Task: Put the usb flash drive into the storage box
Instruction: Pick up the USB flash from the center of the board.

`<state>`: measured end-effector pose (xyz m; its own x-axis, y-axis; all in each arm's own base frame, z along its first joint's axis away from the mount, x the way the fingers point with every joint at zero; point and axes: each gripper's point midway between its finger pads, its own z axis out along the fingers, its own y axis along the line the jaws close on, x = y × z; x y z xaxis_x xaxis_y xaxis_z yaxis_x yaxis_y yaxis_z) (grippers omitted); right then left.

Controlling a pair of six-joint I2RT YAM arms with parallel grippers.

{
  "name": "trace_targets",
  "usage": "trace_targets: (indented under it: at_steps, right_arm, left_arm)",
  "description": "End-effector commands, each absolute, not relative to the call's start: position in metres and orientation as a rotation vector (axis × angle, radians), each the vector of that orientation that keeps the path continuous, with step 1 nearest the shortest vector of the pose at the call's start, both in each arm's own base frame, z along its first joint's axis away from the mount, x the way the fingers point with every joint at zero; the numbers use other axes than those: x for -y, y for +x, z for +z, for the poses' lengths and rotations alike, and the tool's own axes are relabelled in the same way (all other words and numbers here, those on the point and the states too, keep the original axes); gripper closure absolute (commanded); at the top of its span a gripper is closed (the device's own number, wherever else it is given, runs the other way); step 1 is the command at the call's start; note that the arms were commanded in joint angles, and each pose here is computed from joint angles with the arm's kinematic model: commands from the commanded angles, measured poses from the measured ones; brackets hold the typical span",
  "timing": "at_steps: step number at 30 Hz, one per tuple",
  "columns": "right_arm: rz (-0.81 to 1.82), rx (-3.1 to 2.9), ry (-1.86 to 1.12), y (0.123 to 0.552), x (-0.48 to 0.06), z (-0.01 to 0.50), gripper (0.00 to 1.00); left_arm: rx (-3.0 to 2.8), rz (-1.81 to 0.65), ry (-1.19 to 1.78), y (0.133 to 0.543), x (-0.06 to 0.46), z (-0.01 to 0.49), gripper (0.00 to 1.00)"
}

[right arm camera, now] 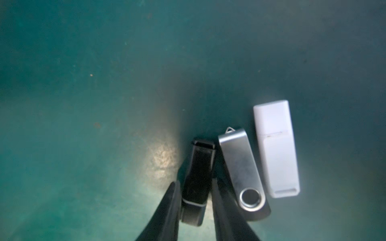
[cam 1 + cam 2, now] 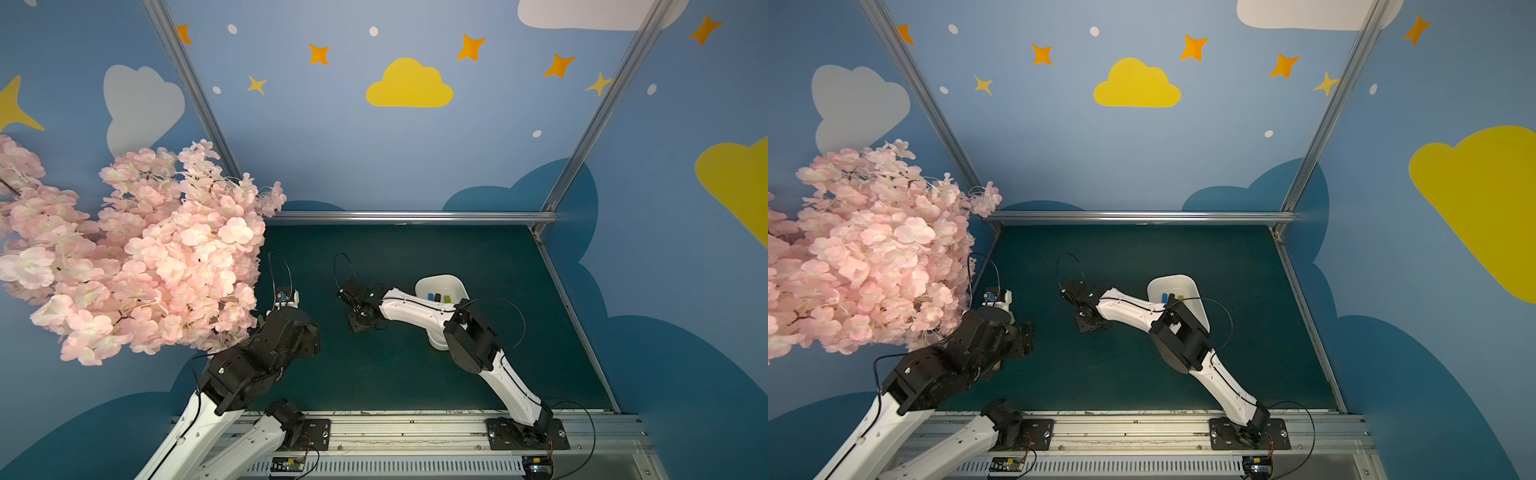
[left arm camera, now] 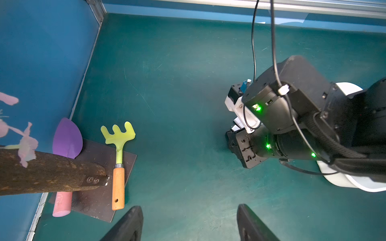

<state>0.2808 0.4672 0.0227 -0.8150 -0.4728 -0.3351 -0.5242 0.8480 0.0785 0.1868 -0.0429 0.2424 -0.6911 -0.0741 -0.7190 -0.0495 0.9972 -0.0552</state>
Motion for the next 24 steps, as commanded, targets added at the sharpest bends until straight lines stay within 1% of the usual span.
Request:
trace_targets:
  at_steps: [1,8,12,15,19,24]
  right_arm:
    - [-0.131,-2.770,-0.788,0.286,-0.421,-0.026,0.70]
    - [-0.201,-2.778,-0.838,0.282,-0.418,-0.037,0.74]
    - [-0.210,-2.778,-0.844,0.282,-0.416,-0.039,0.81]
    - [-0.187,-2.774,-0.852,0.282,-0.419,-0.034,0.83]
    - [-0.094,-2.735,-0.898,0.279,-0.433,-0.013,0.85]
    - [0.073,-2.625,-0.961,0.272,-0.453,0.040,0.86]
  left_arm:
    - [-2.340,-0.042,-0.077,0.187,0.044,0.240,0.26]
    - [-2.348,-0.038,-0.075,0.188,0.045,0.239,0.26]
    - [-2.350,-0.037,-0.072,0.188,0.045,0.238,0.26]
    - [-2.352,-0.034,-0.072,0.188,0.045,0.238,0.26]
    - [-2.353,-0.034,-0.071,0.189,0.045,0.238,0.26]
    - [-2.351,-0.035,-0.073,0.188,0.045,0.238,0.26]
